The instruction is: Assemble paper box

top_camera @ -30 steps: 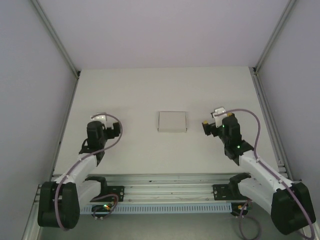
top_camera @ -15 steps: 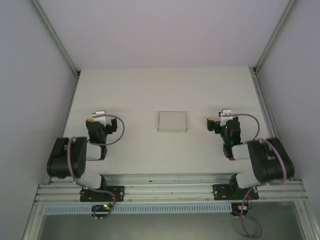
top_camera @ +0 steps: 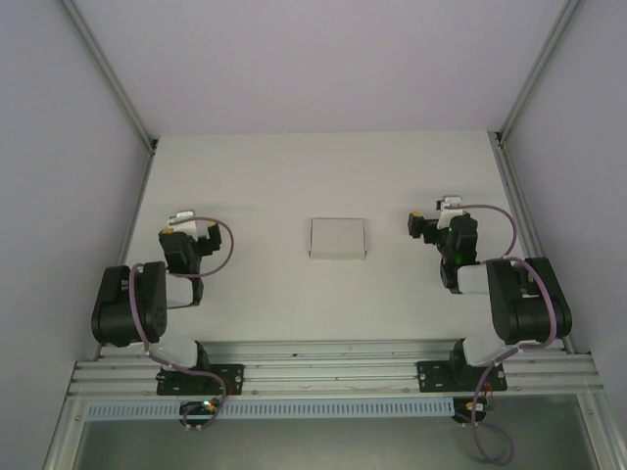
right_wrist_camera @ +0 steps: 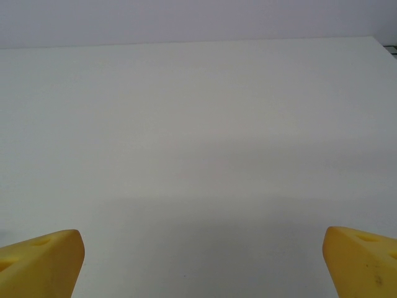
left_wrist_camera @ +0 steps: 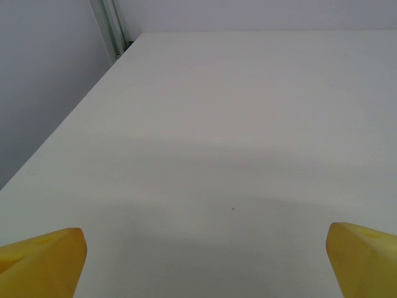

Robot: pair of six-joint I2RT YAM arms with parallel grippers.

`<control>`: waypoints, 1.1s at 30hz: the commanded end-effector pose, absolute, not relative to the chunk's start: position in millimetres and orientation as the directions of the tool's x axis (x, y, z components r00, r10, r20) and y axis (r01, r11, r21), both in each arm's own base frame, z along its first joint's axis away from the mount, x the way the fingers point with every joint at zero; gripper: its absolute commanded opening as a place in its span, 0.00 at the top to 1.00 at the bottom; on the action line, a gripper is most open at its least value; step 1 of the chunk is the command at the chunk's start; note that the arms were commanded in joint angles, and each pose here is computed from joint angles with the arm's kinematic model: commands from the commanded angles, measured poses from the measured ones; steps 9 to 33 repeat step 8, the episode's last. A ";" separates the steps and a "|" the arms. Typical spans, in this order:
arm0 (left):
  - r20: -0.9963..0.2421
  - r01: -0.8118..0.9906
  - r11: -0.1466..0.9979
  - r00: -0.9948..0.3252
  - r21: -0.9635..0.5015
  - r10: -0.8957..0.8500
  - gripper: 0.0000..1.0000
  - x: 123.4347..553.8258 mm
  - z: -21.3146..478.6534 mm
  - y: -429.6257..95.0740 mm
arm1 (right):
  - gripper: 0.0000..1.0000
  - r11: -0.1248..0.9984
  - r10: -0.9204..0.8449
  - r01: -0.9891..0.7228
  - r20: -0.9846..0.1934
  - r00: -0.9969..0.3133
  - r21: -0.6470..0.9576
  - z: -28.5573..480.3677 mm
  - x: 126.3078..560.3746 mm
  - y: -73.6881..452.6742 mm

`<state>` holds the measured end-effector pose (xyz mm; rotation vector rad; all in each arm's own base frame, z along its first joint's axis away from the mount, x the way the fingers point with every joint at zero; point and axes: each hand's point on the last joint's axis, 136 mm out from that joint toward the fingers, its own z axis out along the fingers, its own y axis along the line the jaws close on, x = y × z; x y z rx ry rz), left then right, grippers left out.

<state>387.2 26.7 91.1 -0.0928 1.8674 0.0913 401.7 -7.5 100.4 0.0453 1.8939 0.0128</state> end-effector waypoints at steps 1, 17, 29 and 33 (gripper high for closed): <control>-0.961 -0.108 0.994 -0.273 -0.011 -0.041 0.00 391.2 97.7 25.6 | 0.00 0.999 0.049 0.008 -0.948 -0.315 0.049 101.8 401.9 -3.1; -0.960 -0.110 0.994 -0.277 -0.008 -0.039 0.00 391.8 97.6 25.8 | 0.00 0.999 0.040 -0.017 -0.947 -0.320 0.048 101.3 402.6 1.1; -0.960 -0.110 0.994 -0.277 -0.008 -0.039 0.00 391.8 97.6 25.8 | 0.00 0.999 0.040 -0.017 -0.947 -0.320 0.048 101.3 402.6 1.1; -0.960 -0.110 0.994 -0.277 -0.008 -0.039 0.00 391.8 97.6 25.8 | 0.00 0.999 0.040 -0.017 -0.947 -0.320 0.048 101.3 402.6 1.1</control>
